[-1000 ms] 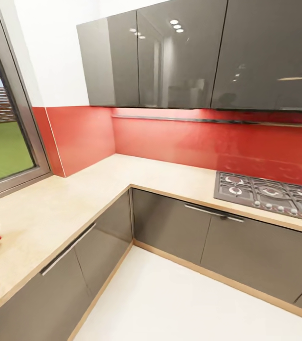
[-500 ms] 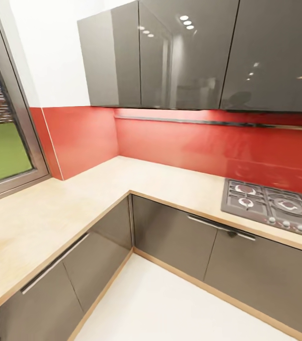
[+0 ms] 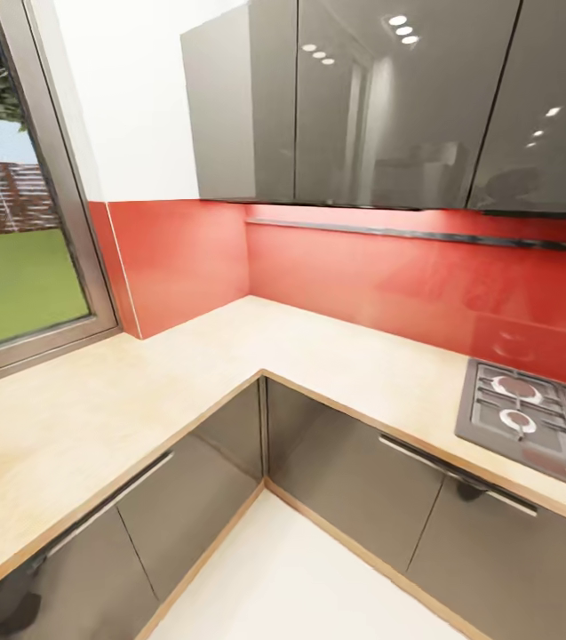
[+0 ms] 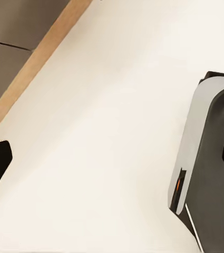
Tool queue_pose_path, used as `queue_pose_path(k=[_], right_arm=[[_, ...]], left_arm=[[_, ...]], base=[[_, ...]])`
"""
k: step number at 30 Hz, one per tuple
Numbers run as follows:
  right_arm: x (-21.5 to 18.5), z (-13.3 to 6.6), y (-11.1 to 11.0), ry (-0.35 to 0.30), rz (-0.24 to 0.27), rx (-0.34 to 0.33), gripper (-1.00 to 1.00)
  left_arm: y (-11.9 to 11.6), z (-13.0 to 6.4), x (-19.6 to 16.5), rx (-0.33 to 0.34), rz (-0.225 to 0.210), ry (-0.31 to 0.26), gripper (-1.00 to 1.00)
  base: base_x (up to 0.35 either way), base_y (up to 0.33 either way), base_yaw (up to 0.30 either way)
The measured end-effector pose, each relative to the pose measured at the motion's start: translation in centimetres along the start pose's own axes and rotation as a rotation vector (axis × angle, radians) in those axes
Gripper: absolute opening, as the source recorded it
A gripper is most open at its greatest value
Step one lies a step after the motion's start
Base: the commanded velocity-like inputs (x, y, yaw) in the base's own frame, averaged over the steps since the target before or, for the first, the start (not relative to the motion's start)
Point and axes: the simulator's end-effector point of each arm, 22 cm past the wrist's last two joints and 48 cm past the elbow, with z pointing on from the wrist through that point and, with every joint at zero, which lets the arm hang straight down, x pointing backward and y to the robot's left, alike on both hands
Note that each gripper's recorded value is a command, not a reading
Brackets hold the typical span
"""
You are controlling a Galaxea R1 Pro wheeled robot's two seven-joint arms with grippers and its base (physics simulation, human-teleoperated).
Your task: Set up a coffee station on the kitchen countertop: keep the coffee maker on the countertop, move the bottle of coffee from the kitchen shelf to the counter next to the coffee maker, place a paper coffee filter on top of the coffee maker, put the saucer next to the coffee maker with the coffee cup on the saucer, and place the electric kettle next to the coffee maker.
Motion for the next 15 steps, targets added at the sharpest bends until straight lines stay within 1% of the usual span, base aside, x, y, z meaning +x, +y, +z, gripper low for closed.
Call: queue_pose_path(k=[3, 6, 15], right_arm=[[0.0, 0.02, 0.0, 0.0, 0.0, 0.0, 1.0], [0.0, 0.02, 0.0, 0.001, 0.0, 0.0, 1.0], [0.0, 0.03, 0.0, 0.001, 0.0, 0.0, 1.0]], left_arm=[[0.01, 0.01, -0.02, -0.001, 0.0, 0.0, 1.0], [-0.06, 0.0, -0.01, 0.0, 0.0, 0.0, 1.0], [-0.1, 0.0, -0.01, 0.0, 0.0, 0.0, 1.0]], base=[[0.105, -0.234, 0.276], [0.029, -0.127, 0.276], [0.005, -0.021, 0.276]])
